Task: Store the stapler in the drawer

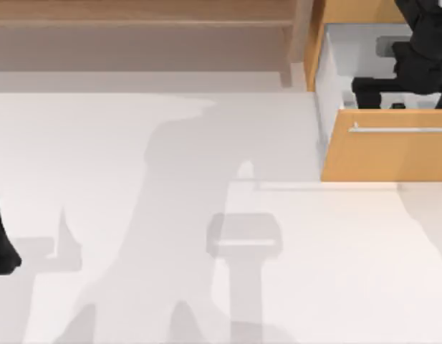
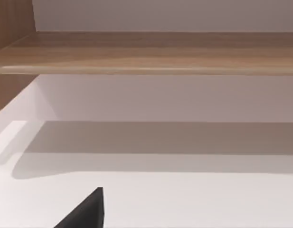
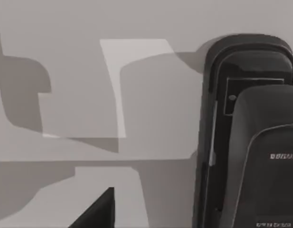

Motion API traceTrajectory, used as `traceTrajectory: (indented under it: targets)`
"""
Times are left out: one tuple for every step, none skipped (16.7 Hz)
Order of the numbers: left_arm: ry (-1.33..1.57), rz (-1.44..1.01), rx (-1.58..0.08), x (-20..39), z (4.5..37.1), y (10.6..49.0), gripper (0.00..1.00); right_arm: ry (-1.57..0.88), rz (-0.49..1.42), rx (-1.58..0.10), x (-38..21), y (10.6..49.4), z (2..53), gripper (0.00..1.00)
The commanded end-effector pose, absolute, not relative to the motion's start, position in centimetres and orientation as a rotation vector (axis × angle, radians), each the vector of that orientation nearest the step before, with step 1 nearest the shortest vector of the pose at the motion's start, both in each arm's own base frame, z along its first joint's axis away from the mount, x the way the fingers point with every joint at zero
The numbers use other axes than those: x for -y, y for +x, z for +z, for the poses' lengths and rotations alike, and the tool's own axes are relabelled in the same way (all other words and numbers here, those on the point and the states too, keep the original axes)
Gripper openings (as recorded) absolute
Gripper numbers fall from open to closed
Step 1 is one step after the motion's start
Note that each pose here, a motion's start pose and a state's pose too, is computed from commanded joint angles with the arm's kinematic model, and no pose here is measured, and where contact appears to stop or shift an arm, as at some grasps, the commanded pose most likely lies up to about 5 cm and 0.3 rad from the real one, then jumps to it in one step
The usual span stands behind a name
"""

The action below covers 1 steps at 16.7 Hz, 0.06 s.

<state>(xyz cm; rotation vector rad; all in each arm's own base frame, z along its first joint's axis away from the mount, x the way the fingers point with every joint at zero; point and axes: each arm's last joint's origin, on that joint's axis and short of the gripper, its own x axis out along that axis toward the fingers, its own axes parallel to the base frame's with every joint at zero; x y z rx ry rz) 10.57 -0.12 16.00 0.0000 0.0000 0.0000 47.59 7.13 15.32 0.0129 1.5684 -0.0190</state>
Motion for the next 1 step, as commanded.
traceTrajectory:
  targets:
    - [0.0, 0.0, 0.0, 0.12, 16.0, 10.57, 1.0, 0.013, -0.019, -1.568, -7.13, 47.59, 15.32, 1.0]
